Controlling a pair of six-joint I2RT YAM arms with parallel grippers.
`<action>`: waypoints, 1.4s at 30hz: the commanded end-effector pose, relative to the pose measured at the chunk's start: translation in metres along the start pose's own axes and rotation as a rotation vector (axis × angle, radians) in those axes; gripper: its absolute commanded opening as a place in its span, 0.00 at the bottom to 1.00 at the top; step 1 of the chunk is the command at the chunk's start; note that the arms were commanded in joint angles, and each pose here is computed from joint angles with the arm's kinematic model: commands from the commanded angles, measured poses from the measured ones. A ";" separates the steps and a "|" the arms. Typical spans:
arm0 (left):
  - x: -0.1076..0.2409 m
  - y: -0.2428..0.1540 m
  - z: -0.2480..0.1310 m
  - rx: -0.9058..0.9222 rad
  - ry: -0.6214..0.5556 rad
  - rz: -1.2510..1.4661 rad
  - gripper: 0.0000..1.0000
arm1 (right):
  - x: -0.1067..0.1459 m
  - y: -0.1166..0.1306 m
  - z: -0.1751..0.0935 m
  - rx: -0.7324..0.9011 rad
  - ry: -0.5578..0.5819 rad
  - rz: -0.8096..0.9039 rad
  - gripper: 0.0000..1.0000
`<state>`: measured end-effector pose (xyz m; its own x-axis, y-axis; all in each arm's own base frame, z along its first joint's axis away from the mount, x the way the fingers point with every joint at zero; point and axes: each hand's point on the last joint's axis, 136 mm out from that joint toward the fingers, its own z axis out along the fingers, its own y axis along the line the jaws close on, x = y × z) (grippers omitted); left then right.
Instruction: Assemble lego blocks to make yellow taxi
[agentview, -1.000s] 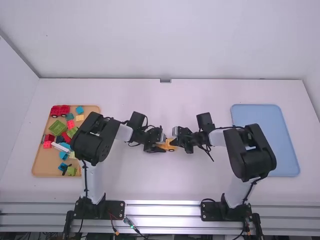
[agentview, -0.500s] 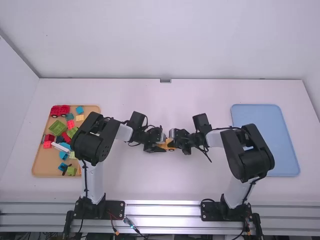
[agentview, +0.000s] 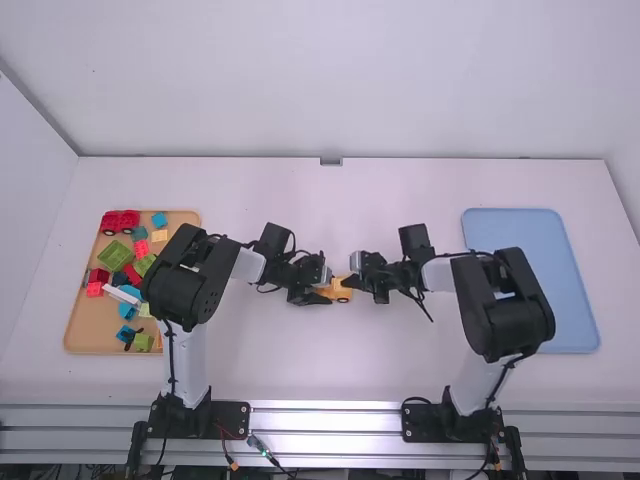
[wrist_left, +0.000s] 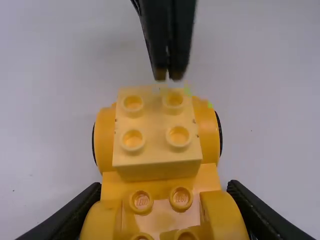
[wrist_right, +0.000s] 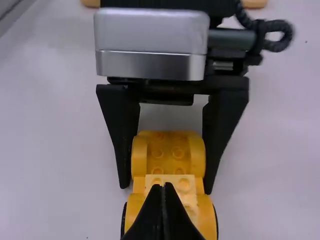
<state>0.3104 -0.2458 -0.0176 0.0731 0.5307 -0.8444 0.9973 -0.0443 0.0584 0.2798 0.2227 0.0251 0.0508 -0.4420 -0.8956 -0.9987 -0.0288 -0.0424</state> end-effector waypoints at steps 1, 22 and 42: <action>0.019 -0.010 0.004 0.014 0.054 -0.055 0.51 | 0.009 0.002 0.007 0.008 0.075 0.010 0.00; 0.019 -0.010 0.004 0.014 0.054 -0.057 0.50 | 0.059 0.001 0.025 0.039 0.218 0.139 0.00; 0.016 -0.005 0.005 0.000 0.046 -0.042 0.50 | 0.066 -0.001 0.005 0.042 0.189 0.187 0.00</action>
<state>0.3143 -0.2464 -0.0171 0.0755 0.5330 -0.8427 0.9971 -0.0329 0.0685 0.2923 0.2178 0.0091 -0.0534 -0.4675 -0.8824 -0.9985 0.0382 0.0402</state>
